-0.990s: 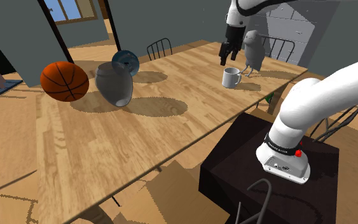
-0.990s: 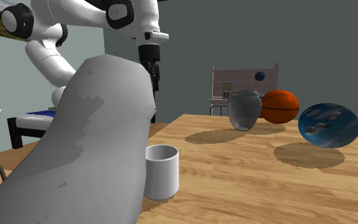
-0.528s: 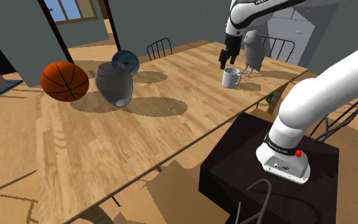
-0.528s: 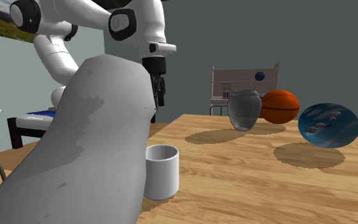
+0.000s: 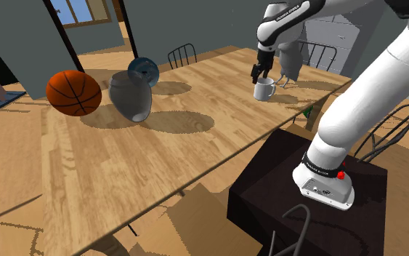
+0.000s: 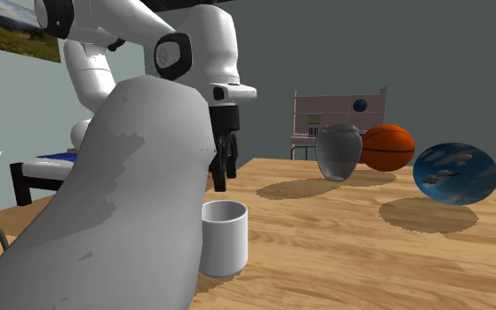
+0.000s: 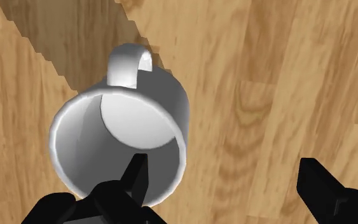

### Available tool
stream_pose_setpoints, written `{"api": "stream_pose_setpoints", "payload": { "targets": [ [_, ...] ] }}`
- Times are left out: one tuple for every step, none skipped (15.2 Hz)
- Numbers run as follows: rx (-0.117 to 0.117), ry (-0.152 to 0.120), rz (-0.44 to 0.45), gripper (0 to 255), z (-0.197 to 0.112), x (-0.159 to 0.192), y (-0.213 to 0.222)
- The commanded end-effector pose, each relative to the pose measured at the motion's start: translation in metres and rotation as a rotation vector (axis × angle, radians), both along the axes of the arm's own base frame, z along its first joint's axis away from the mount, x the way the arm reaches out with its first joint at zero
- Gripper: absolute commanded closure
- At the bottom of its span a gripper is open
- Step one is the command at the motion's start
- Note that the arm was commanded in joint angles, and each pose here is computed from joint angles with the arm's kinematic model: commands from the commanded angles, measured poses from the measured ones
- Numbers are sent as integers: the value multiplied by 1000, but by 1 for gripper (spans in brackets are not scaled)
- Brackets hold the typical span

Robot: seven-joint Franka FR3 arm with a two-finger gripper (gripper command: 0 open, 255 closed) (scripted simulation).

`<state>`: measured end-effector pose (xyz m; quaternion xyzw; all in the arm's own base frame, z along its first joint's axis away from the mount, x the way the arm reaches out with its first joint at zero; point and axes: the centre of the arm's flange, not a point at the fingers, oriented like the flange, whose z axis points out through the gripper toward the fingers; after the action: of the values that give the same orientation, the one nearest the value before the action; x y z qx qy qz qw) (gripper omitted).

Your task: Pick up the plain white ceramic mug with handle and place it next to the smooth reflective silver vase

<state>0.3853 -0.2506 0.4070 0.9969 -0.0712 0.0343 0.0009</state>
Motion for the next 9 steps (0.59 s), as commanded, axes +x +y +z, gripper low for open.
{"api": "stream_pose_setpoints", "payload": {
  "targets": [
    [-9,-1,-4,0,-18,5,-23],
    [-9,-1,-5,0,-20,5,-25],
    [-9,-1,-5,0,-25,6,-25],
    [-9,-1,-5,0,-30,6,-25],
    [-9,-1,-5,0,-35,6,-25],
    [-9,-1,-5,0,-41,7,-25],
    [-9,-1,-5,0,-46,7,-25],
    [-9,-1,-5,0,-51,7,-25],
    [-9,-1,-5,0,-60,8,-25]
  ]
}}
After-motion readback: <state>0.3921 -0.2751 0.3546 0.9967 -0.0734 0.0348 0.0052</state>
